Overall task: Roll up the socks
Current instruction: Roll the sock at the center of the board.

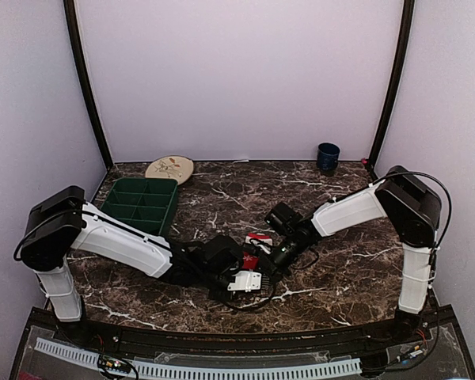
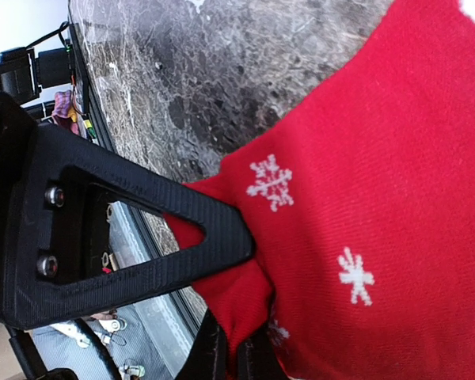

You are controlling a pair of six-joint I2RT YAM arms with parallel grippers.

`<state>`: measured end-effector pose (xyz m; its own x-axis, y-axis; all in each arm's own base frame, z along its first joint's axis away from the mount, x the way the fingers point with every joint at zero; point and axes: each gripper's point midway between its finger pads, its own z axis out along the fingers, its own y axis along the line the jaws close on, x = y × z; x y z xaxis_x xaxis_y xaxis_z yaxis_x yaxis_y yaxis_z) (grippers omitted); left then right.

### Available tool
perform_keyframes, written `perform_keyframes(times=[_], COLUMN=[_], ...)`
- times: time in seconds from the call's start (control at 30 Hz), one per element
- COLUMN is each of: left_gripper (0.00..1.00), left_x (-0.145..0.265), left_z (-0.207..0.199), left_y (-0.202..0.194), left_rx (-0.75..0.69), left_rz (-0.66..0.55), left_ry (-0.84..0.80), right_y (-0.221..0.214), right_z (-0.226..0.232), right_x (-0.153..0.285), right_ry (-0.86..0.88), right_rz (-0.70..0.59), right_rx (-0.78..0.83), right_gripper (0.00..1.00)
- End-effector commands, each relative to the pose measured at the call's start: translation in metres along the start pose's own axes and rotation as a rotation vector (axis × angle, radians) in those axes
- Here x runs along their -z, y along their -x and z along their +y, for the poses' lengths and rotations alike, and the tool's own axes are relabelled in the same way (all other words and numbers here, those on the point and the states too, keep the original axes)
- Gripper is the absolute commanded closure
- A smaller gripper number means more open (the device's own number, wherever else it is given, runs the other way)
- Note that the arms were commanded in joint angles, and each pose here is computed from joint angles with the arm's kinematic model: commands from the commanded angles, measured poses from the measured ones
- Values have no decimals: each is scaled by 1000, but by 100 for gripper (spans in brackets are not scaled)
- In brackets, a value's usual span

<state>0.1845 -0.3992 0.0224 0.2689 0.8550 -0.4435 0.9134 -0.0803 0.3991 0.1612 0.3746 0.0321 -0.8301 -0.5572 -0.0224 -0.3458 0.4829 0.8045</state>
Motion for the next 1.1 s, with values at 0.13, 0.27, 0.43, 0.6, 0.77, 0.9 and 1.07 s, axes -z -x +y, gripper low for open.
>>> perform_keyframes(times=[0.13,0.27,0.43,0.6,0.77,0.9,1.07], left_gripper=[100,100,100,100,100,100,100], left_x=[7,12,14,15,14,12,11], left_z=[-26,-31,-33,-28,-25,-24,-20], left_y=[-3,-8,-11,-3,1,3,4], left_rx=[28,91,150,211,265,302,358], left_rz=[23,41,64,55,58,52,57], left_ry=[-176,-270,-368,-465,-540,-585,-645], right_y=[0,-2,-3,-9,-19,-20,-20], right_z=[1,2,4,-5,-23,-31,-38], right_x=[14,23,33,42,52,64,88], right_ry=[-7,-3,-12,-69,-184,-258,-389], right_rz=[-32,-62,-92,-128,-187,-266,-371], right_rx=[9,7,13,8,5,21,81], right_gripper=[80,67,62,59,58,58,58])
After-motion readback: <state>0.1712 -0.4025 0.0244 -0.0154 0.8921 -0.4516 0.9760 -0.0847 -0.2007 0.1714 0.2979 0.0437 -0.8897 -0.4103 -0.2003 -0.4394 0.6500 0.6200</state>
